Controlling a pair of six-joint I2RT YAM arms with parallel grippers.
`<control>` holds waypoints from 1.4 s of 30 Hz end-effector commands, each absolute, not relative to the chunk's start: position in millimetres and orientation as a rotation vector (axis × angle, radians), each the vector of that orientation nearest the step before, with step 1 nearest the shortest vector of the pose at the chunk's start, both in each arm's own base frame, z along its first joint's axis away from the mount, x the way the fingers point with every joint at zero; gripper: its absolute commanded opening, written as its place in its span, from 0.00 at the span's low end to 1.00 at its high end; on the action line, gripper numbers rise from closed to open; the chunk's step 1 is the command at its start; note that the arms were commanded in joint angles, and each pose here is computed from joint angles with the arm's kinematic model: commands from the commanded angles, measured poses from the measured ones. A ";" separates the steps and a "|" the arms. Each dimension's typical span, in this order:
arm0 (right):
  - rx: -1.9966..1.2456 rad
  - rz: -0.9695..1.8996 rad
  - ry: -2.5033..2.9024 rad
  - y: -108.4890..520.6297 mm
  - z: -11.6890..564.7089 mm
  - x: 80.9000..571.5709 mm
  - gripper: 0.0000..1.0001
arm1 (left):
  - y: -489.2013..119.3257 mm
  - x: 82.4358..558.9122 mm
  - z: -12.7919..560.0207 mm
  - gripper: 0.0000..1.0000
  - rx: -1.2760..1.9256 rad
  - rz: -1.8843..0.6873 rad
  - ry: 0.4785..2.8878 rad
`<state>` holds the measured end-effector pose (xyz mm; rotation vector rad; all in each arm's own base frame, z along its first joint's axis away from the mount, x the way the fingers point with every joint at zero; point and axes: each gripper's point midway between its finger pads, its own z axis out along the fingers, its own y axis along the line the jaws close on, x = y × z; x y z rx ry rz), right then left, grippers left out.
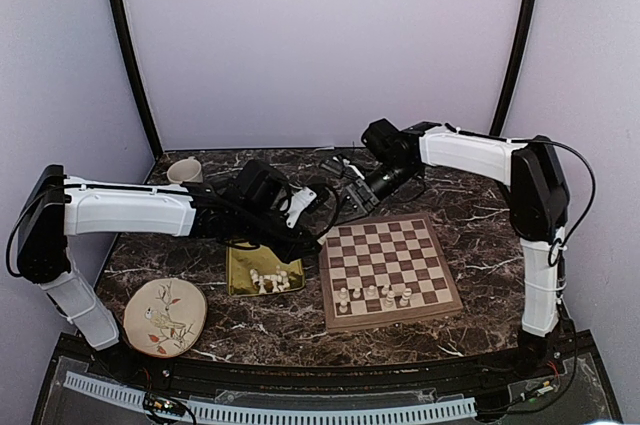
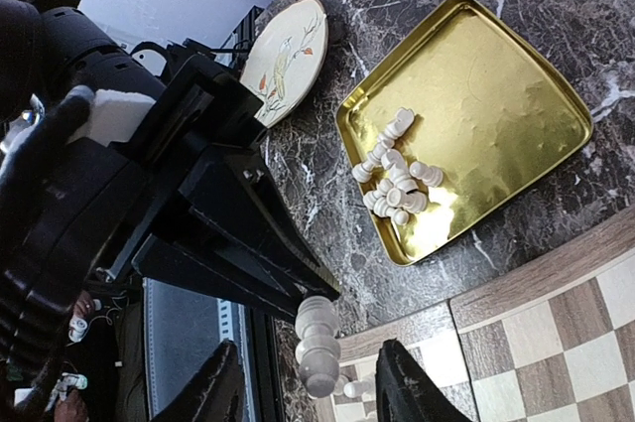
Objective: Set up the chess pieces on the board
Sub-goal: Pass from the left arm to the right, then place the bishop on c1.
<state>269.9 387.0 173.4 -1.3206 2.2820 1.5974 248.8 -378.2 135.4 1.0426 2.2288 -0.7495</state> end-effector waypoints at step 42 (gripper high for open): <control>-1.408 0.651 2.081 269.4 205.6 277.6 0.00 | -358.4 252.3 127.5 0.03 0.944 -0.718 2.276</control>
